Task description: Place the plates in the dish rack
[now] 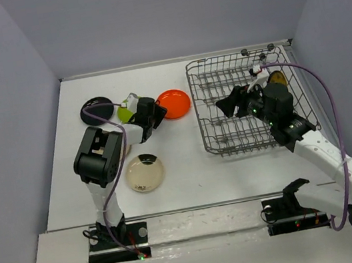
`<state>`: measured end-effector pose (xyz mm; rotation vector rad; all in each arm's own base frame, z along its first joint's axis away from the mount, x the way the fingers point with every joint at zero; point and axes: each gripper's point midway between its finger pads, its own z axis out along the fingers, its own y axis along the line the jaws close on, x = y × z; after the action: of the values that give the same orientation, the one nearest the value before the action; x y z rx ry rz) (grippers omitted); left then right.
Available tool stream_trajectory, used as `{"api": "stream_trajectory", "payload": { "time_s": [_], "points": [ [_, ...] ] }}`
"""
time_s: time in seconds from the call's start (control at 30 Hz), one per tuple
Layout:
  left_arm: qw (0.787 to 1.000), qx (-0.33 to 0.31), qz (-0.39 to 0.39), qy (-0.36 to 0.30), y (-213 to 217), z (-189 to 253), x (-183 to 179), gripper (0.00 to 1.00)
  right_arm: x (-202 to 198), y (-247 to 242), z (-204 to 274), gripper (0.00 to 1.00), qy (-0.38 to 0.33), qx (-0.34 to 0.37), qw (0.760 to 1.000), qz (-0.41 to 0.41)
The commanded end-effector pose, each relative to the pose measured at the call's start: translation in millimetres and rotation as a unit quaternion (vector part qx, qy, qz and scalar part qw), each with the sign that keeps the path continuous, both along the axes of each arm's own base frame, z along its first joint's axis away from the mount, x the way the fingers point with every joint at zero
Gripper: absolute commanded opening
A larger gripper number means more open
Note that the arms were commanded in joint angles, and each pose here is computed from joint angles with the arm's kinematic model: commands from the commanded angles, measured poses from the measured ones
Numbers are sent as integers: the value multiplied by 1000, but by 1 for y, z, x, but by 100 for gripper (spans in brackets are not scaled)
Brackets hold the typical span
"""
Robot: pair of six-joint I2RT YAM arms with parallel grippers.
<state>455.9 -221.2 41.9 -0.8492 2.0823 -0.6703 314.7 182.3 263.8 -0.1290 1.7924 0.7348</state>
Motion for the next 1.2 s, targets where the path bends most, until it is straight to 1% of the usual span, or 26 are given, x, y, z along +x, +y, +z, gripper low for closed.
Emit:
{"api": "stream_trajectory", "payload": {
  "time_s": [0.0, 0.1, 0.13, 0.17, 0.2, 0.3, 0.33, 0.47, 0.5, 0.53, 0.57, 0.67, 0.7, 0.77, 0.8, 0.83, 0.87, 0.9, 0.93, 0.97, 1.0, 1.07, 1.1, 1.17],
  "points": [
    [999, -5, 12, -36, -9, 21, 24, 51, -1, 7, 15, 65, -24, 18, 999, 14],
    [1000, -4, 13, -26, -12, 9, 25, 45, -1, 5, 16, 65, -29, 20, 999, 9],
    [1000, -4, 13, -24, -11, 7, 24, 38, -2, 4, 17, 65, -31, 21, 999, 7],
    [1000, -3, 15, -23, -11, 6, 24, 34, -2, 4, 18, 65, -32, 21, 999, 6],
    [1000, 0, 15, -24, -10, 5, 24, 24, -2, 4, 18, 65, -33, 20, 999, 7],
    [999, 9, 16, -35, -5, 12, 21, 9, -1, 3, 17, 65, -33, 18, 999, 5],
    [999, 12, 16, -39, -3, 14, 20, 6, -1, 4, 16, 65, -32, 17, 999, 6],
    [997, 32, 22, -68, 11, 33, 12, 6, 1, 3, 16, 65, -31, 15, 999, 4],
    [996, 31, 24, -84, 13, 48, 10, 6, 0, 4, 15, 65, -29, 14, 999, 8],
    [995, 42, 22, -85, 18, 45, 3, 6, 1, 5, 16, 65, -28, 14, 999, 9],
    [993, 33, 22, -114, 19, 70, 2, 6, 1, 7, 16, 66, -26, 14, 999, 14],
    [989, 40, 18, -139, 29, 88, -13, 6, 2, 16, 16, 67, -19, 16, 999, 36],
    [985, 37, 17, -170, 32, 115, -18, 6, -1, 23, 16, 69, -14, 18, 998, 54],
    [981, 58, 19, -186, 44, 126, -30, 6, 2, 34, 14, 71, -5, 15, 997, 71],
    [976, 52, 24, -212, 49, 150, -38, 6, 3, 38, 13, 72, 0, 15, 997, 82],
    [973, 53, 29, -221, 54, 157, -44, 6, 2, 46, 11, 73, 5, 14, 995, 95],
    [973, 59, 33, -222, 62, 155, -52, 6, 4, 49, 10, 74, 9, 14, 995, 101],
    [967, 57, 34, -244, 67, 175, -62, 6, 5, 63, 7, 75, 18, 13, 992, 122],
    [966, 57, 31, -251, 69, 180, -68, 6, 7, 66, 5, 76, 22, 12, 992, 128],
    [966, 56, 17, -252, 69, 179, -76, 6, 7, 74, 4, 77, 26, 12, 990, 139],
    [963, 49, 9, -266, 70, 194, -86, 6, 9, 78, 5, 79, 24, 13, 989, 147],
    [962, 44, -33, -267, 62, 195, -101, 6, 16, 86, 4, 80, 31, 15, 987, 159],
    [958, 33, -46, -283, 60, 209, -111, 6, 19, 90, 5, 81, 33, 17, 985, 166],
    [953, 19, -99, -286, 47, 212, -127, 6, 20, 93, 7, 82, 31, 20, 984, 174]
  ]
}}
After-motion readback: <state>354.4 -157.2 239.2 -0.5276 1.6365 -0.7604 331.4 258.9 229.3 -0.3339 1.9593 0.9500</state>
